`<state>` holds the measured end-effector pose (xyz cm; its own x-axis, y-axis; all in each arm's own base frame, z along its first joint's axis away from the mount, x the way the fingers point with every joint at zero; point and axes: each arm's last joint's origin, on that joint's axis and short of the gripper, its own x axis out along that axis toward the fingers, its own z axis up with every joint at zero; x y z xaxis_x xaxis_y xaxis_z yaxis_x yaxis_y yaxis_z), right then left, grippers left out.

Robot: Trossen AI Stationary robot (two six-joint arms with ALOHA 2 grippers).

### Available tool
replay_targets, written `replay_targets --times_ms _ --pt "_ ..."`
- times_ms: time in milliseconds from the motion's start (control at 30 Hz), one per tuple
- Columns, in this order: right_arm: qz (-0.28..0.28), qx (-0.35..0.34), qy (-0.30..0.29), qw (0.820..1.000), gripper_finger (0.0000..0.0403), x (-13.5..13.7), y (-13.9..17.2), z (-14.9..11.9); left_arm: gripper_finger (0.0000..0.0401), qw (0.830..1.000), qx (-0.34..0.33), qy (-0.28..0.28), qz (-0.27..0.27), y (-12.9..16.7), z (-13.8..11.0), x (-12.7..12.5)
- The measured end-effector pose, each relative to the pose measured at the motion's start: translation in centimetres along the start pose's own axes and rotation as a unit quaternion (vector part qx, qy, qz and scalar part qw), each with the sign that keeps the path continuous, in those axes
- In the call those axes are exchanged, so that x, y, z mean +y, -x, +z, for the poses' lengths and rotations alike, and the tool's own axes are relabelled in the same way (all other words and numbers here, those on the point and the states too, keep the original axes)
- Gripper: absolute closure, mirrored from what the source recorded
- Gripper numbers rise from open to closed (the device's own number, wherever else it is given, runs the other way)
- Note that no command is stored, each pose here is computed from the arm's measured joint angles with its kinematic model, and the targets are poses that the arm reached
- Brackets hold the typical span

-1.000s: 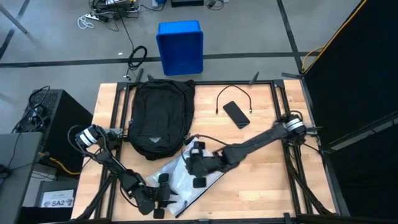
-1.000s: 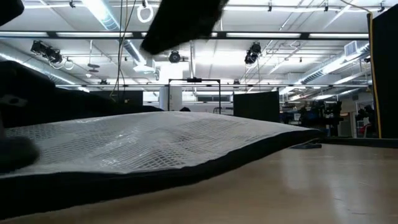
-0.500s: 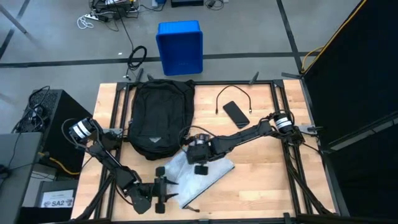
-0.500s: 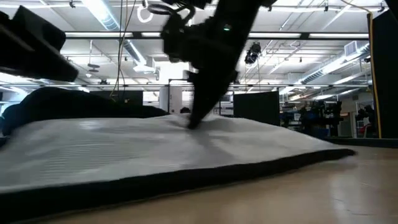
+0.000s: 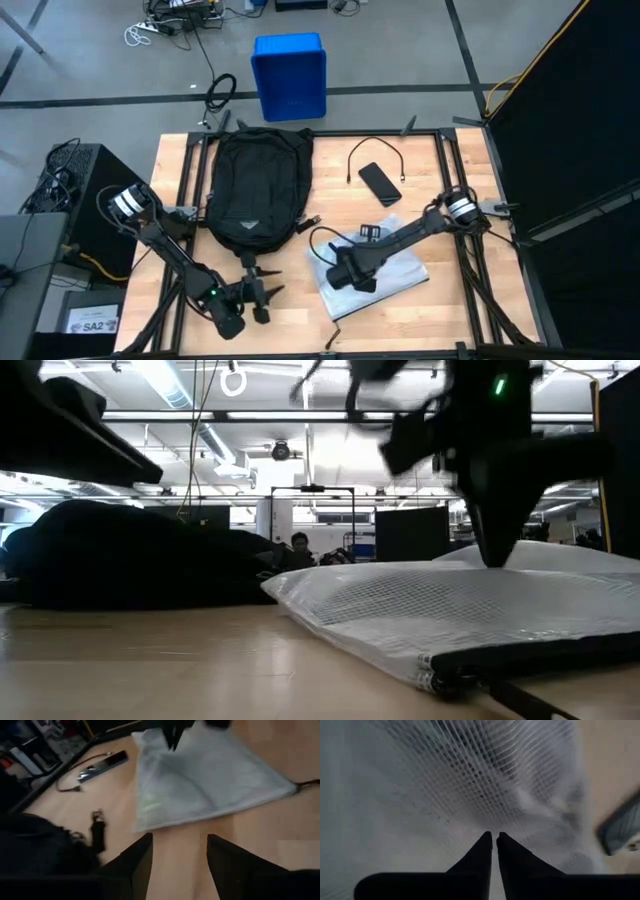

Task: Unpack backpack
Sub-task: Put the zip bag into the backpack

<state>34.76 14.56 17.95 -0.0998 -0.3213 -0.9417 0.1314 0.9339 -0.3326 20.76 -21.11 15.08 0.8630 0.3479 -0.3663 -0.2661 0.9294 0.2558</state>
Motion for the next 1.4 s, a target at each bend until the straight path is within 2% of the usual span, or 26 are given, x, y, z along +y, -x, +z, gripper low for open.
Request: replay_targets --times_ms 167,333,467,567,733,833,967,1133,1267,1400 --pt "-0.050 -0.091 -0.032 0.994 0.0396 -0.7 2.5 -0.7 0.0274 0.999 0.027 0.018 -0.011 -0.2 1.2 2.7" --pt "-0.084 -0.202 -0.073 0.973 0.0400 -1.6 3.8 0.5 0.0306 0.999 0.030 0.007 -0.013 0.1 1.3 5.8" --pt "-0.073 -0.248 -0.053 0.965 0.0398 -1.4 4.2 1.6 0.0320 0.999 0.018 0.027 -0.014 0.9 1.4 8.4" --pt "-0.068 -0.269 -0.025 0.960 0.0394 -1.2 4.4 2.1 0.0323 0.998 0.035 0.036 -0.032 1.8 1.5 10.1" --pt "-0.065 -0.296 0.001 0.953 0.0390 -1.4 4.1 3.1 0.0325 0.994 0.091 0.034 -0.040 2.9 1.8 12.9" --pt "-0.050 -0.290 0.013 0.956 0.0392 -2.1 2.6 3.8 0.0325 0.993 0.113 0.020 -0.031 3.3 2.4 14.1" --pt "-0.018 -0.280 0.012 0.960 0.0397 -3.5 0.3 4.8 0.0325 0.986 0.156 0.025 -0.056 3.6 3.7 15.0" --pt "0.005 -0.268 0.000 0.964 0.0398 -5.4 -1.3 5.7 0.0323 0.974 0.213 -0.028 -0.070 3.9 3.5 15.7" --pt "0.004 -0.269 -0.002 0.963 0.0392 -6.1 -1.9 6.0 0.0295 0.965 0.253 -0.024 -0.064 4.0 2.9 16.2" --pt "0.005 -0.288 0.013 0.958 0.0390 -5.8 -1.6 6.2 0.0248 0.967 0.246 -0.016 -0.061 3.8 3.0 16.2"
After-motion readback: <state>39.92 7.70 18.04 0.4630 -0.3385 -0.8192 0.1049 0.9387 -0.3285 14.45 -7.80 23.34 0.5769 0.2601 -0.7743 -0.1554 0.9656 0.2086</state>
